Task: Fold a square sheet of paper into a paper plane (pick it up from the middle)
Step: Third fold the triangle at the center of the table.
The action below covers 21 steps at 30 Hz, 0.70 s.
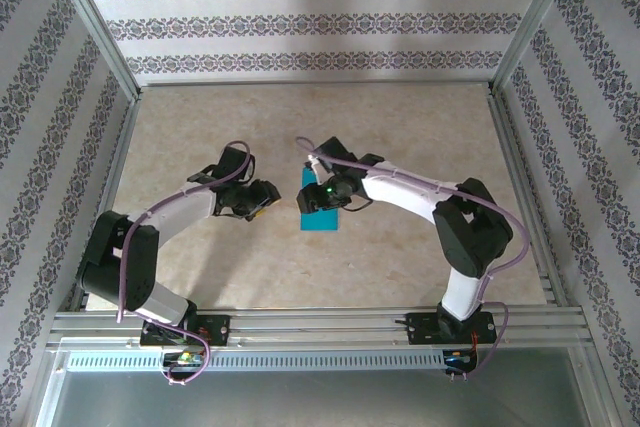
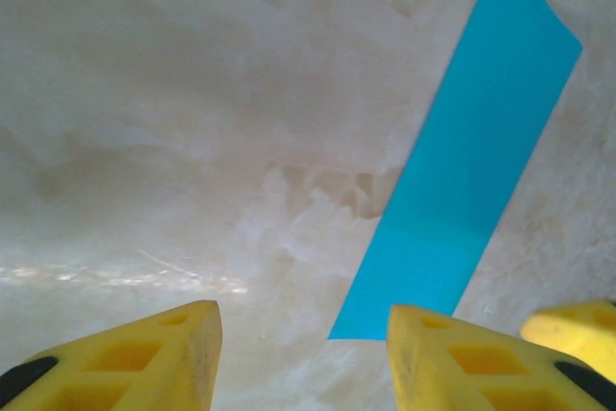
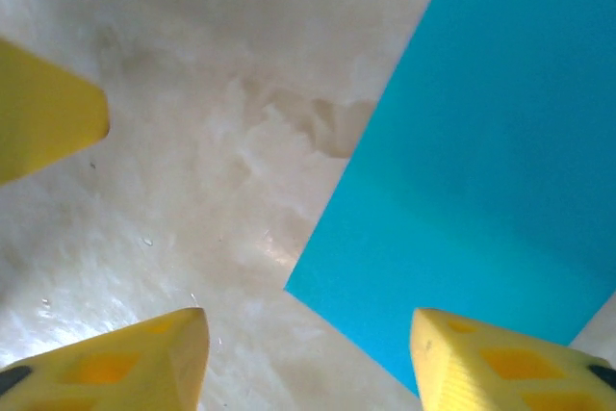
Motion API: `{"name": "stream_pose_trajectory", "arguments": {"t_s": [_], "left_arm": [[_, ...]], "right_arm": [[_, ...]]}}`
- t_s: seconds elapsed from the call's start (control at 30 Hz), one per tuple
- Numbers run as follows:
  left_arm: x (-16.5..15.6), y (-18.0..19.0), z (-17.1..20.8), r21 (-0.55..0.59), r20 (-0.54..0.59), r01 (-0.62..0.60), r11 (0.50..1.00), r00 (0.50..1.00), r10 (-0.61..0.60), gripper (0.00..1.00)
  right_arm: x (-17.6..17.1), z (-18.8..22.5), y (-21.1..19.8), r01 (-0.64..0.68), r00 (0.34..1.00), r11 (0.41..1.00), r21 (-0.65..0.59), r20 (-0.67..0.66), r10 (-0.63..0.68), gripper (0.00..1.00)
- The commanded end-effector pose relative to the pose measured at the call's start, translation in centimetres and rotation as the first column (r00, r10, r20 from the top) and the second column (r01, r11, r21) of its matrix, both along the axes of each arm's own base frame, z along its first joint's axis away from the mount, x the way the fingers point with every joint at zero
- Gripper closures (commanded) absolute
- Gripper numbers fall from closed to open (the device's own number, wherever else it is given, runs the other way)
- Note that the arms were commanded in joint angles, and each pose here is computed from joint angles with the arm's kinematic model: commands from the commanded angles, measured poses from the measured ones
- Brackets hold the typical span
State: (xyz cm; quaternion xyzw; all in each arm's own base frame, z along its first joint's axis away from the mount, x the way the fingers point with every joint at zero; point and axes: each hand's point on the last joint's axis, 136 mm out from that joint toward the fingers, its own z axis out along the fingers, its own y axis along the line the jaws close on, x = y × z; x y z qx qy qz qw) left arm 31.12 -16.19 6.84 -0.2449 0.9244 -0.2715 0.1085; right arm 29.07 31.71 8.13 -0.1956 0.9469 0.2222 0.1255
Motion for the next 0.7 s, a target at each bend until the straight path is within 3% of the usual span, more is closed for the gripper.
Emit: {"name": "stream_pose_trajectory", "arguments": {"t_s": [0.0,0.23,0.67], "left_arm": [[-0.3,1.6,-0.2,-0.009,-0.004,-0.055,0.998,0.998,0.055,0.5],[-0.6,2.5,-0.7,-0.017,-0.013,-0.086,0.996,0.996,0.086,0.5],[-0.3,2.0,-0.3,-0.052,-0.004,-0.073,0.996,0.997,0.073,0.51]], "right_arm": [[-0.2,-2.6,-3.1,-0.074,0.994,0.953,-0.293,0.053,0.093,0.36],[-0.8,-4.5,-1.9,-0.149,0.985,0.907,-0.393,0.022,0.171,0.32],[-1.6,-8.2,-2.8,-0.161,0.987,0.864,-0.477,-0.064,0.149,0.29]]}}
